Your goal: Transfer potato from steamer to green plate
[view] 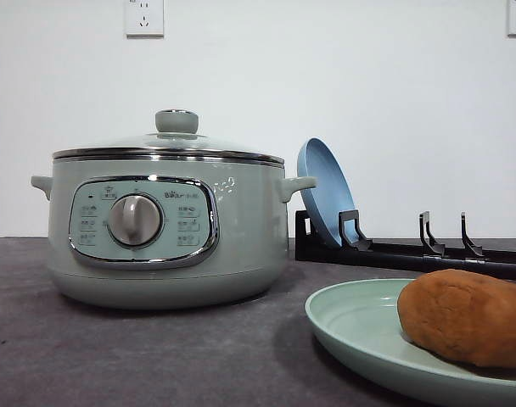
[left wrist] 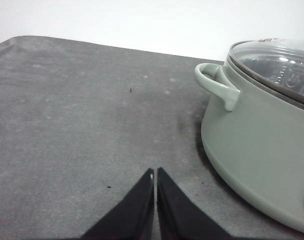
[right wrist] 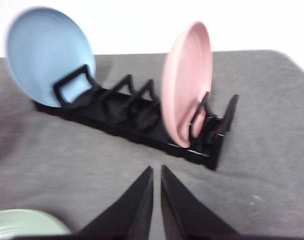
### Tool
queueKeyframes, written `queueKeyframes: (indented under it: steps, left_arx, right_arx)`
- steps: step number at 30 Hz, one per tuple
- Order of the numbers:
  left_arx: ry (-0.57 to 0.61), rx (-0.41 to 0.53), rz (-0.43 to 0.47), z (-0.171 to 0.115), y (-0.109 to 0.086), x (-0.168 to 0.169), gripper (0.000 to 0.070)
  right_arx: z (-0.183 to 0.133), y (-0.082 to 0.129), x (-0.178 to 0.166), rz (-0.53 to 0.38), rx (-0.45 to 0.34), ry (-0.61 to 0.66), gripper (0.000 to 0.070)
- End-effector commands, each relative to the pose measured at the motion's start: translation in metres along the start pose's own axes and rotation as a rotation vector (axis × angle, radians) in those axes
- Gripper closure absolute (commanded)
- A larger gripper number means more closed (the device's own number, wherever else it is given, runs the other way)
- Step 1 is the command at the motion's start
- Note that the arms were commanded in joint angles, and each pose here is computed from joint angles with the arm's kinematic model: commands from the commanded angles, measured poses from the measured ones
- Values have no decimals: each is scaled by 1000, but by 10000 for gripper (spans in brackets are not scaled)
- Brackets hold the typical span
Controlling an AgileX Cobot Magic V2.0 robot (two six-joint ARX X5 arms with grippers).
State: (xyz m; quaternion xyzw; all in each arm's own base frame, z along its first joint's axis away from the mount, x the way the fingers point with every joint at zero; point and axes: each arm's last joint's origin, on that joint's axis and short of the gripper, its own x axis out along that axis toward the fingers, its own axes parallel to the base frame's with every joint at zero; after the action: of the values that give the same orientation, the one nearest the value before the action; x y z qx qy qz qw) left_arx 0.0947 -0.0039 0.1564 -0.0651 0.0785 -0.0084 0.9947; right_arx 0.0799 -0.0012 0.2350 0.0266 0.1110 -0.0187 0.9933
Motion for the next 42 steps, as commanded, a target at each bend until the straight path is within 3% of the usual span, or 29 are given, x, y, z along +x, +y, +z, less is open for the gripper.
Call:
queueKeyframes:
  steps: [1,8,17,30,37,42]
  left_arx:
    - [25,16,8,-7,1,2,700]
    - [25,16,8,-7,1,2,700]
    - [25,16,8,-7,1,2,700]
    - [25,16,8,-7,1,2,700]
    - [25,16,8,-7,1,2,700]
    - [24,16,8,-7,1,2,700]
  right_arx:
    - [-10,-1,4,-8,-28,-37,685]
    - [-49,-4,17,-15,-26,-26,685]
    - [-72,-5,26,-19,-26,31,685]
    - [-77,-5,28,-21,-27,43,685]
    - [-77,-5,34,-17,-25,-75,684]
    - [-76,-5,34,-17,-25,-82,684]
